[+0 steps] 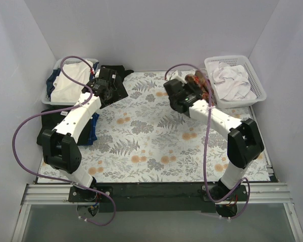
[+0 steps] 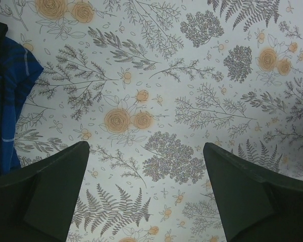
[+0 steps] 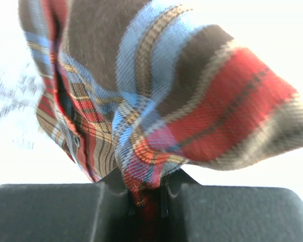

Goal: Fold and stack the long sleeve shirts
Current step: Fold the shirt

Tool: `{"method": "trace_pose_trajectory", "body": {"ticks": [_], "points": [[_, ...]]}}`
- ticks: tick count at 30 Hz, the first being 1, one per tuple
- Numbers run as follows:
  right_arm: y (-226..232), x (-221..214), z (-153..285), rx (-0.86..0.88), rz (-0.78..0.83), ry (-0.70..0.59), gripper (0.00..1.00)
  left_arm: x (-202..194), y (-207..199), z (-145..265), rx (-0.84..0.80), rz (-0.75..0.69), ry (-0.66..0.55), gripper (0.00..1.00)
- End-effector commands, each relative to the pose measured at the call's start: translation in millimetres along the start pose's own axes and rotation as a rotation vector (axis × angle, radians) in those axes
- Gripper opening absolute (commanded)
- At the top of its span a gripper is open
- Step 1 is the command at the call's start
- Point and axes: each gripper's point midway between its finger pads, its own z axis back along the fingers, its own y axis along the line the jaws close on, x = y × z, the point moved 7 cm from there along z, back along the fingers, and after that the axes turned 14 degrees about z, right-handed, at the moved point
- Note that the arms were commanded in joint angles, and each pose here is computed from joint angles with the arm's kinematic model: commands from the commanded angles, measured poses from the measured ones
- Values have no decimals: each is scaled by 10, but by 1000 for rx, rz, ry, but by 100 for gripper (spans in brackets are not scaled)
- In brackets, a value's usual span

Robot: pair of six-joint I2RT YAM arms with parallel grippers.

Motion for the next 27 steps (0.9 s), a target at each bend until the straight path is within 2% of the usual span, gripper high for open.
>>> {"method": "trace_pose_trajectory", "body": {"ticks": [1, 3, 8, 10, 11, 12, 13, 14, 15, 17, 20, 24, 27], "points": [[300, 153, 251, -191, 234, -18, 1, 162, 44, 266, -57, 24, -45, 98], [622, 201, 405, -165, 301, -83, 1, 166, 105, 261, -49, 29, -45, 98], [1464, 291, 652, -157, 466, -127, 1, 224, 274, 259, -31, 58, -45, 98], [1589, 469, 905, -140, 446, -183, 1, 239, 316, 274, -30, 64, -46, 98], [1703, 532, 972, -81, 450, -218, 10, 268, 348, 274, -25, 67, -51, 98], [1787, 431, 1118, -5, 458, -212, 35, 287, 365, 288, -25, 69, -56, 98], [1692, 663, 1281, 73, 361, -247, 67, 297, 379, 283, -25, 69, -56, 98], [1779, 679, 1393, 235, 344, -266, 82, 333, 407, 278, -21, 76, -60, 98], [1778, 659, 1515, 322, 336, -256, 99, 349, 415, 273, -21, 76, -60, 98], [1768, 750, 1733, 487, 312, -291, 99, 388, 440, 256, -18, 84, -63, 98], [1720, 731, 2009, 646, 278, -329, 99, 413, 440, 233, -28, 88, -60, 98], [1505, 711, 2060, 708, 209, -338, 99, 383, 423, 171, -44, 81, -35, 98], [1331, 703, 2027, 828, 137, -337, 99, 334, 422, 132, -55, 82, -9, 98]]}}
